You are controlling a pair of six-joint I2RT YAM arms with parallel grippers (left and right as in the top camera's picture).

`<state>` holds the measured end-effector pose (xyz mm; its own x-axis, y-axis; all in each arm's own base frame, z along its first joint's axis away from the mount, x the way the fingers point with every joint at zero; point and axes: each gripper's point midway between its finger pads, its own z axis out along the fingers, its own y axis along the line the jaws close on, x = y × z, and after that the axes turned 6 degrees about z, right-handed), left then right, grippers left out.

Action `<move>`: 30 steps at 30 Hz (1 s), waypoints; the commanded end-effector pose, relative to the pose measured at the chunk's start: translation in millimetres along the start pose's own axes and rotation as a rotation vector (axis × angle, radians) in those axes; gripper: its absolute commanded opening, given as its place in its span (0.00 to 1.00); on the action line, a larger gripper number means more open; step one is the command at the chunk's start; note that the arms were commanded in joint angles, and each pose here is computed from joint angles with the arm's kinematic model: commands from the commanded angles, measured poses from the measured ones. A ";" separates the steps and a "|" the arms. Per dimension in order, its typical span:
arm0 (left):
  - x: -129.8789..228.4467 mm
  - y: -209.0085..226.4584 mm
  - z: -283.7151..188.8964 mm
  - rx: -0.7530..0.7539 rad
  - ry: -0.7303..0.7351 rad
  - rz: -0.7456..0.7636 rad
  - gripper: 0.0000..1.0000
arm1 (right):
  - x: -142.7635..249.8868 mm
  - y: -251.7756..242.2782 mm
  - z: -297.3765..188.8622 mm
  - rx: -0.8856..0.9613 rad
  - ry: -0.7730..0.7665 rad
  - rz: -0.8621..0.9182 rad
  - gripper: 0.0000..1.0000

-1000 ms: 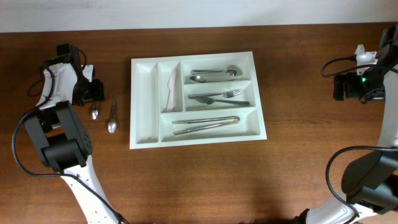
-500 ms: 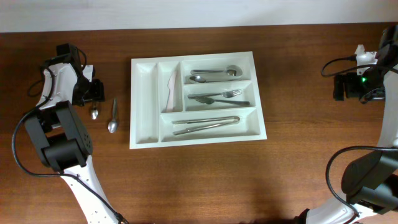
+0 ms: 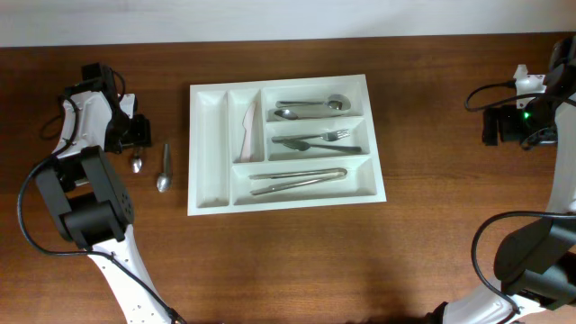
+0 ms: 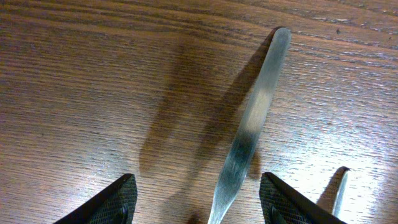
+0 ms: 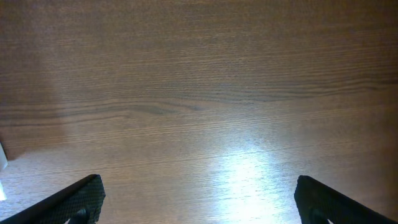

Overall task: Pack container
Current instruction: 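Lower the left gripper over the upper metal spoon handle, then close the left gripper on the spoon handle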

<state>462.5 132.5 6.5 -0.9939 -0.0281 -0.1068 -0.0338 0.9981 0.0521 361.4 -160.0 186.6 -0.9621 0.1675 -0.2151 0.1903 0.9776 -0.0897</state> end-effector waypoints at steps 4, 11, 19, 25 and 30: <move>7.1 -1.5 11.9 0.019 0.030 0.012 0.66 | 1.1 -1.4 1.3 0.007 0.006 -0.006 0.99; 8.1 -1.8 14.9 0.020 0.036 0.012 0.65 | 1.0 -1.4 1.3 0.007 0.006 -0.006 0.99; 7.9 -1.8 14.9 0.020 0.035 0.012 0.26 | 1.1 -1.4 1.3 0.007 0.006 -0.006 0.99; 8.0 -1.7 14.9 0.020 0.036 0.012 0.11 | 1.0 -1.4 1.3 0.007 0.006 -0.006 0.99; 7.7 -1.7 14.8 0.020 0.035 0.012 0.02 | 1.1 -1.4 1.3 0.007 0.006 -0.006 0.99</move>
<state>462.3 132.4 6.0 -0.9944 -0.0167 -0.1048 -0.0223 0.9983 0.0530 361.4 -160.0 186.6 -0.9623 0.1668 -0.2151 0.1895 0.9778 -0.0898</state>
